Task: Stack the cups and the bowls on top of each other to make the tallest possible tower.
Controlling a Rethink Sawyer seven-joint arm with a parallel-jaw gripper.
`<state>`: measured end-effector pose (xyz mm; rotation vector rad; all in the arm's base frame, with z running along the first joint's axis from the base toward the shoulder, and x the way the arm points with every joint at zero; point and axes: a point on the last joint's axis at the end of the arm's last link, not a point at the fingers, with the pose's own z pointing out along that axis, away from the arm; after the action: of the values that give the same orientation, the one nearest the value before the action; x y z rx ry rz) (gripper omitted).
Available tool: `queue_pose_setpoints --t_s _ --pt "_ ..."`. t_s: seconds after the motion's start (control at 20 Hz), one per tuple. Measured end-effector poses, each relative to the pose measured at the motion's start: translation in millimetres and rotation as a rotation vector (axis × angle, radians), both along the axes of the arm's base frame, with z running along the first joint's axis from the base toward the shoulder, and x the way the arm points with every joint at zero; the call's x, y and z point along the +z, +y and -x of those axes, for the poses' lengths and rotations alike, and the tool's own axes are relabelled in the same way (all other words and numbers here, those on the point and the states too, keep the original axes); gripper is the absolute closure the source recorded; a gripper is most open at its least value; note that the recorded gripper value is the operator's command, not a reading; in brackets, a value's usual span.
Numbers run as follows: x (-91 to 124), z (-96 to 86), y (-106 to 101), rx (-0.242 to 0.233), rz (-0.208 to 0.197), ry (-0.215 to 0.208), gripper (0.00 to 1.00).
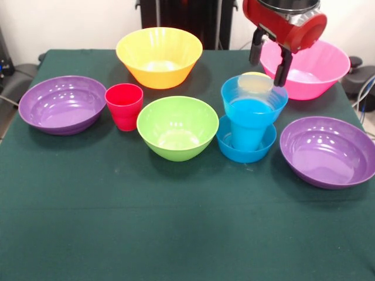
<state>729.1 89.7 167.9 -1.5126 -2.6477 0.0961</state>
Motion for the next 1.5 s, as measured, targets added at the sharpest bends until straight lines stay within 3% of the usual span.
queue_pose_setpoints --t_s 0.5,0.7,1.1,1.5 --pt "6.8 3.5 -0.3 -0.006 -0.01 -0.002 0.0" --pt "6.3 18.3 -5.1 -0.028 -0.023 0.021 0.0" --pt "4.4 68.3 -18.8 -0.091 -0.048 0.098 0.0" --pt "8.2 100.5 -21.1 -0.087 -0.045 0.141 0.0"
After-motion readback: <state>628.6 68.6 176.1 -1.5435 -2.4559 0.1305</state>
